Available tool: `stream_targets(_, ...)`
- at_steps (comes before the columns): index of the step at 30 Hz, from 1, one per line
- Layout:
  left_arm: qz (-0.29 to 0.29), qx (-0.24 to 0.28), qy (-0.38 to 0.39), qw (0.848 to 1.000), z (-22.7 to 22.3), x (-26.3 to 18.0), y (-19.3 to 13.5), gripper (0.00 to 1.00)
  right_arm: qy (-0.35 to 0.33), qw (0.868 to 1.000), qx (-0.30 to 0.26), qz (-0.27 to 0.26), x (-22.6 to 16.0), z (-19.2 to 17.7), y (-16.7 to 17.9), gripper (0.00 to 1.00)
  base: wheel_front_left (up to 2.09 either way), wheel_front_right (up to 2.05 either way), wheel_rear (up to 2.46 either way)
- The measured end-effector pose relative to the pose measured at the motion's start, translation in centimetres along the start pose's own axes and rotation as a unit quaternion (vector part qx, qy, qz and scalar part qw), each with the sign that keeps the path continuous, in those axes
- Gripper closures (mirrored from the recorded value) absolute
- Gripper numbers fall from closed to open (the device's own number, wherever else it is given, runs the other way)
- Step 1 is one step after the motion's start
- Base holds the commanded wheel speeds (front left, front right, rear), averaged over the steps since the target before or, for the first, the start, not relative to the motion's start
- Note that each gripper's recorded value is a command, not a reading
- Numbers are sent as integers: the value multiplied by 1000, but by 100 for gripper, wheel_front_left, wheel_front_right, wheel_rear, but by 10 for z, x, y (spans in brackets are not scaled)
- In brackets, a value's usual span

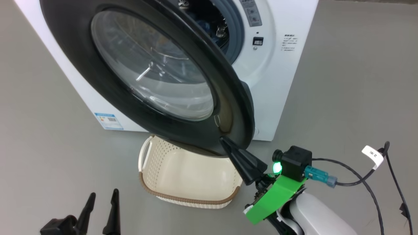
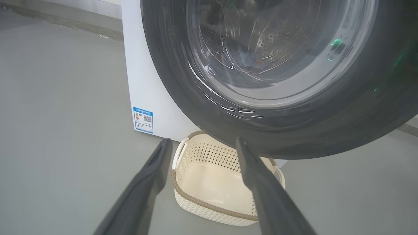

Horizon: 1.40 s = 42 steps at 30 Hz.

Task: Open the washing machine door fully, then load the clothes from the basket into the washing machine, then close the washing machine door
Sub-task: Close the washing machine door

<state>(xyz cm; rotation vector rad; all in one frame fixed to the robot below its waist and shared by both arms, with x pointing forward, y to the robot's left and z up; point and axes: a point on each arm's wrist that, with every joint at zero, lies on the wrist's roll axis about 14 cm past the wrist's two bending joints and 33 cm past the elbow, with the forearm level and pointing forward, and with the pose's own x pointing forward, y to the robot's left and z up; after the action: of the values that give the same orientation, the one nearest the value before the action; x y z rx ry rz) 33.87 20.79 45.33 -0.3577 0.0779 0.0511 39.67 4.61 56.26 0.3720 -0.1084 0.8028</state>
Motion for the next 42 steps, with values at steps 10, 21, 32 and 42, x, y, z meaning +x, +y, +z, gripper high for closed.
stream_targets(10,15,-8,13,1000,-9,2,4,0,26,999,5,-31,14,-20,-34,100,0,0,0)
stream_targets(21,13,-18,13,1000,-10,18,0,0,18,998,-3,-53,35,-17,-70,100,0,0,0)
stream_targets(32,18,-18,5,1000,-5,34,2,0,-14,996,-38,-78,63,6,-114,100,0,0,0)
stream_targets(42,16,-14,3,1000,-3,48,2,0,-47,989,-31,-136,89,24,-168,100,0,0,0)
